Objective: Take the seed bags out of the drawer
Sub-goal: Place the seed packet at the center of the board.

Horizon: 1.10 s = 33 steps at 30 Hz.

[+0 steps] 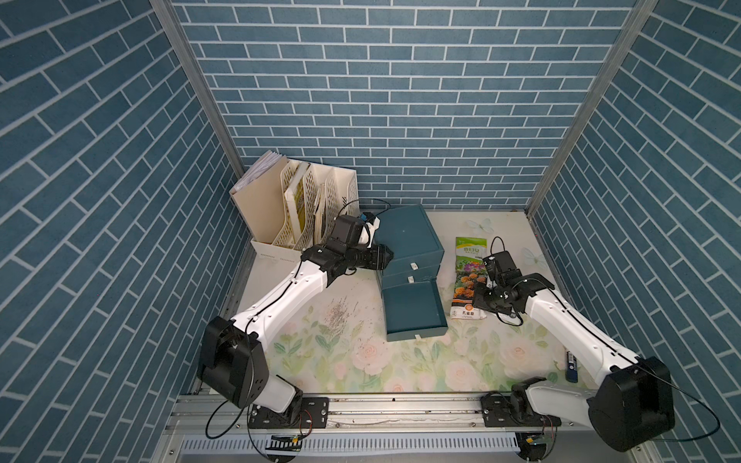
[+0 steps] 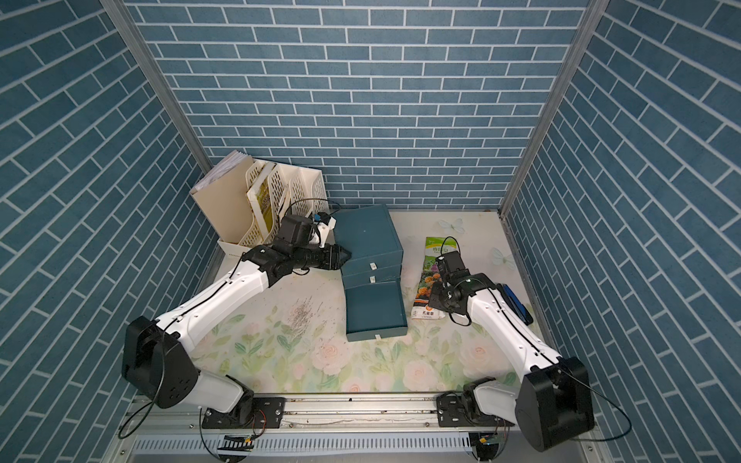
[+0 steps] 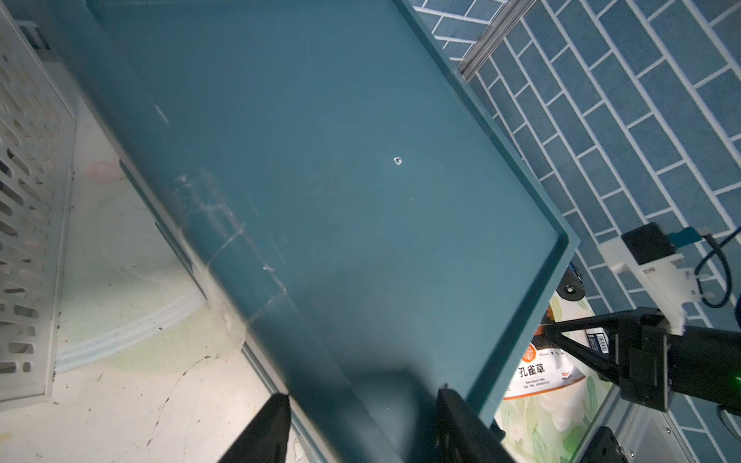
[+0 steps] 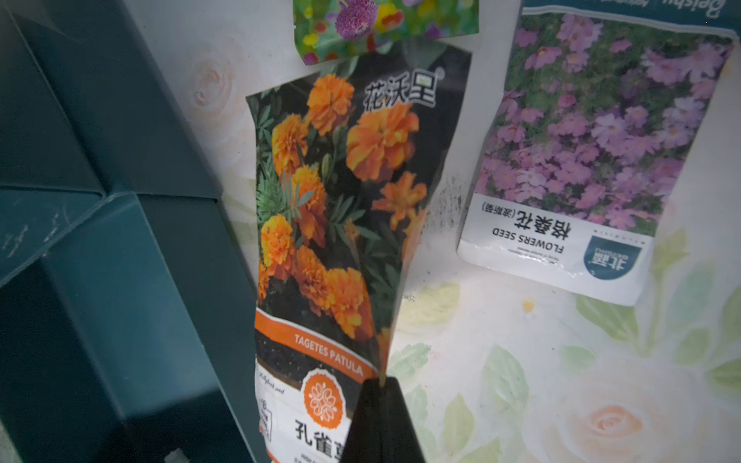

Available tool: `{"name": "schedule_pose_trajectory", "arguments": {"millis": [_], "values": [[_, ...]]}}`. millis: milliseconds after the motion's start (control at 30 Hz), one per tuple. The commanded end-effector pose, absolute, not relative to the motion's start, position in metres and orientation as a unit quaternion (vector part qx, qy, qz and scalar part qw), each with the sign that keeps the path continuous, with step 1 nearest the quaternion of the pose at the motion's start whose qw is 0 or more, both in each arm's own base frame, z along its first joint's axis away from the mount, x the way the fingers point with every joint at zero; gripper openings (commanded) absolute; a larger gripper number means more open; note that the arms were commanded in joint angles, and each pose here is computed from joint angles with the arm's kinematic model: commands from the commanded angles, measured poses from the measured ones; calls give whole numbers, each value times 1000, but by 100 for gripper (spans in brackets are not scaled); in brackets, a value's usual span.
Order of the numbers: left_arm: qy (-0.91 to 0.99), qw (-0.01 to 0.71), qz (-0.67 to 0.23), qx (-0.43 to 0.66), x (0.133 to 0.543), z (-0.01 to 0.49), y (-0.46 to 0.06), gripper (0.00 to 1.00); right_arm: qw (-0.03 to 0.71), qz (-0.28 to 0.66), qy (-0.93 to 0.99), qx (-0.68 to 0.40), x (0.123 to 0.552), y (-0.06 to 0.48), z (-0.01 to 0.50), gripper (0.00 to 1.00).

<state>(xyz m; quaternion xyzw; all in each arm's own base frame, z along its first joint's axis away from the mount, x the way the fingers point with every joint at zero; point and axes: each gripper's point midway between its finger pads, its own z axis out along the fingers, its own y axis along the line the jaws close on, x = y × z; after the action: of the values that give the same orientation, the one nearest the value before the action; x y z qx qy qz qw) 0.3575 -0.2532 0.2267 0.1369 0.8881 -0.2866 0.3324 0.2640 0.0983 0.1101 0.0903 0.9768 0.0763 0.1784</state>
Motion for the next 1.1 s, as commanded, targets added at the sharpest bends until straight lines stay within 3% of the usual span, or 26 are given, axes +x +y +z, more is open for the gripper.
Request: {"name": "schedule_pose_trajectory", "arguments": {"millis": [0, 267, 367, 567, 800, 1067], "values": [[928, 247, -240, 142, 334, 177, -238, 62, 166, 74, 981, 65, 266, 101, 92, 0], [929, 245, -239, 140, 334, 175, -238, 62, 128, 46, 988, 66, 260, 93, 65, 0], [929, 245, -239, 139, 334, 175, -238, 62, 120, 32, 990, 69, 260, 88, 60, 15], [929, 246, -238, 140, 335, 176, -238, 62, 123, 24, 990, 70, 262, 86, 60, 28], [930, 245, -236, 138, 335, 175, -238, 62, 130, 35, 989, 67, 260, 88, 66, 33], [930, 247, -236, 137, 336, 177, -238, 62, 150, 115, 982, 10, 245, 133, 93, 36]]}}
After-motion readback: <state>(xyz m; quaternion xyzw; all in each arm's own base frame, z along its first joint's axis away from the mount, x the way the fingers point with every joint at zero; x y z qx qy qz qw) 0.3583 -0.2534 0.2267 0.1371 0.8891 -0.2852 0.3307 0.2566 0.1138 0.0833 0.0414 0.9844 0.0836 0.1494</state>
